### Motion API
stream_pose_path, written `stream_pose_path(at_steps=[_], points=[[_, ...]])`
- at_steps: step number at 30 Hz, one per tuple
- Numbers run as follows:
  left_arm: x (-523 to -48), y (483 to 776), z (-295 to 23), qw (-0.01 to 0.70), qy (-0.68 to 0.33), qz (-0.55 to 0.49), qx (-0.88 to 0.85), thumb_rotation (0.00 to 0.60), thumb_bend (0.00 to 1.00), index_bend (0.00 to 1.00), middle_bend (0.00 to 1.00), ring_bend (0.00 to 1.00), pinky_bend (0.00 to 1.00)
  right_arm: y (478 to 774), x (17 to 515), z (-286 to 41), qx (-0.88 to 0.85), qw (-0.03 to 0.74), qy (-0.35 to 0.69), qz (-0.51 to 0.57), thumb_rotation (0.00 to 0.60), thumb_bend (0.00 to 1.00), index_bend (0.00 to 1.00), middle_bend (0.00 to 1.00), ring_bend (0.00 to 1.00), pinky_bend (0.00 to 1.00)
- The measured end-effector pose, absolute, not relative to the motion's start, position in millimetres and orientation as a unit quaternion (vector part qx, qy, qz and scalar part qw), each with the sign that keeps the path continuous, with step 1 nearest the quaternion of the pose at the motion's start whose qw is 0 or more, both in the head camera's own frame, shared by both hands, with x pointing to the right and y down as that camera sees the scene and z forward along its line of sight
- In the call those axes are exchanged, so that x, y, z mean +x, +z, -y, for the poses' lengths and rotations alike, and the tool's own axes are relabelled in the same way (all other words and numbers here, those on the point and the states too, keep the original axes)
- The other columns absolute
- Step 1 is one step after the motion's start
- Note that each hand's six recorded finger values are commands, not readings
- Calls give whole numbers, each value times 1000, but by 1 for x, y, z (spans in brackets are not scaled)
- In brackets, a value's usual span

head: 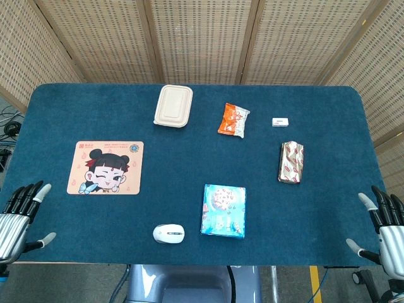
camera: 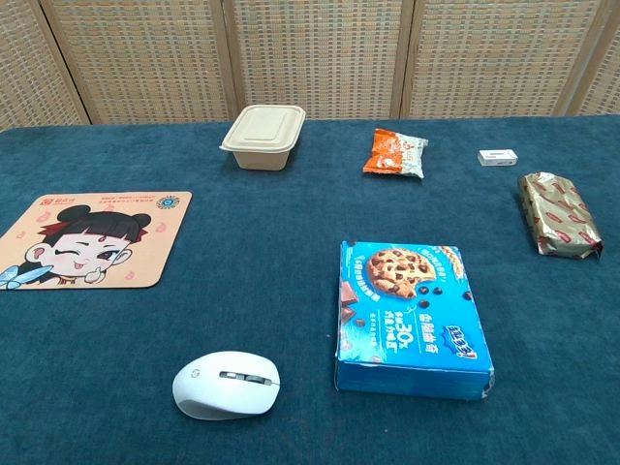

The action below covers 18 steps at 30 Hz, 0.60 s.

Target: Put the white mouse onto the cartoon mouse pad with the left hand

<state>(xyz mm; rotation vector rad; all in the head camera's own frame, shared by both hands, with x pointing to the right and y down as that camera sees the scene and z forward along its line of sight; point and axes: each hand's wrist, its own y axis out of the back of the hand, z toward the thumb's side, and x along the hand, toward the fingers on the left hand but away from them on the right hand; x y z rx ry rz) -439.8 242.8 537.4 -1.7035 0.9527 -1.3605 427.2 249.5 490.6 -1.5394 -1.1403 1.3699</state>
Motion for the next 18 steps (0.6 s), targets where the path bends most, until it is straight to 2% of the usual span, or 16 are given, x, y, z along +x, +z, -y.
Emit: stream_pose_path(at_steps=[4,12,18], points=[[-418,554,-243,356,-490,-348,-716,600,0,0,0,0,35,489,429,-249,-603,381,537,450,600,53,119,0,0,0],[-340,613,-253,317,-415,-248,-816,600,0,20,0,14,115,490,431,-248,-603,378,538,452,600,53,119,0,0,0],[-287,643,-258,327,-397,-186,-837,600,0,41,5,42,135,491,433,-247,-603,374,541,452,600,53,119,0,0,0]])
